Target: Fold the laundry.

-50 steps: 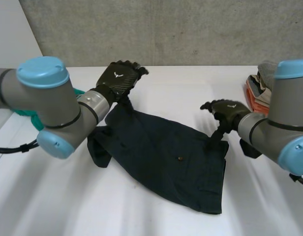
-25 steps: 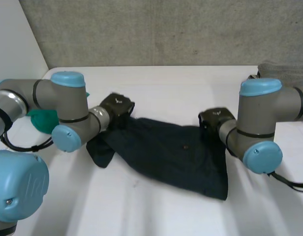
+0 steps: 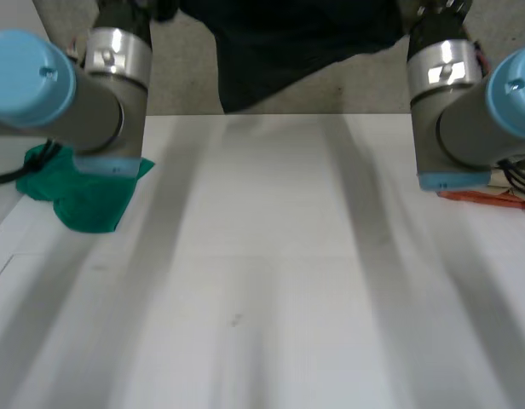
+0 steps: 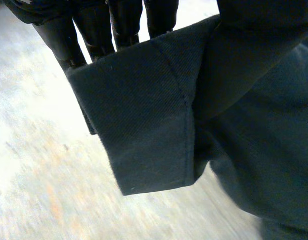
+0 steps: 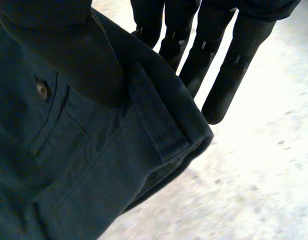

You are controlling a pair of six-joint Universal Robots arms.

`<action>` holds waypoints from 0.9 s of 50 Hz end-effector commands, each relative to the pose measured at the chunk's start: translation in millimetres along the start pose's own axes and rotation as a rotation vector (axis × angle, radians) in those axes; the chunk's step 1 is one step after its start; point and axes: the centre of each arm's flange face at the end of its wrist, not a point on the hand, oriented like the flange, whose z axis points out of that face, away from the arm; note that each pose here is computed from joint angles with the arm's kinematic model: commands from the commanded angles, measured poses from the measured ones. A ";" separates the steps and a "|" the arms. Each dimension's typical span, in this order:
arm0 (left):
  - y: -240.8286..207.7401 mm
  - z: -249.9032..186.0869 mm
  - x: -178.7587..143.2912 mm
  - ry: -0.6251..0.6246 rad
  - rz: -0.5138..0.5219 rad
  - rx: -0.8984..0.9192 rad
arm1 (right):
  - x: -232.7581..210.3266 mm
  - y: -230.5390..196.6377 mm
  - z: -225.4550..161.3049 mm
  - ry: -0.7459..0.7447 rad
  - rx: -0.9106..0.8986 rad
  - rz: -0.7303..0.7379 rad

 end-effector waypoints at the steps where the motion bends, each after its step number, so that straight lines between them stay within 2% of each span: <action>1: 28.4 -70.8 12.1 0.077 0.000 -0.276 | -27.4 44.0 -51.0 -0.193 -0.230 0.012; 7: 69.3 -156.1 23.3 0.144 -0.004 -0.576 | -54.5 104.8 -119.6 -0.360 -0.549 0.009; 9: 77.0 -183.4 25.3 0.167 -0.002 -0.682 | -58.2 114.8 -133.3 -0.392 -0.609 -0.013; 14: 76.5 -220.2 24.7 0.222 0.041 -0.862 | -59.7 123.6 -167.9 -0.487 -0.756 -0.080; 21: 25.8 -214.7 11.0 0.272 0.119 -0.939 | -58.3 112.0 -185.2 -0.530 -0.790 -0.081; 26: -0.2 -200.6 5.4 0.272 0.110 -0.936 | -50.8 88.4 -187.8 -0.528 -0.773 -0.070; 31: -4.4 -185.6 2.6 0.239 0.070 -0.915 | -51.9 83.2 -198.5 -0.550 -0.788 -0.057; 36: 33.9 -182.0 -3.5 0.174 -0.004 -0.990 | -52.3 83.8 -202.3 -0.555 -0.797 -0.055; 45: 90.6 -180.2 4.6 0.178 -0.019 -1.058 | -51.6 85.2 -204.3 -0.556 -0.805 -0.054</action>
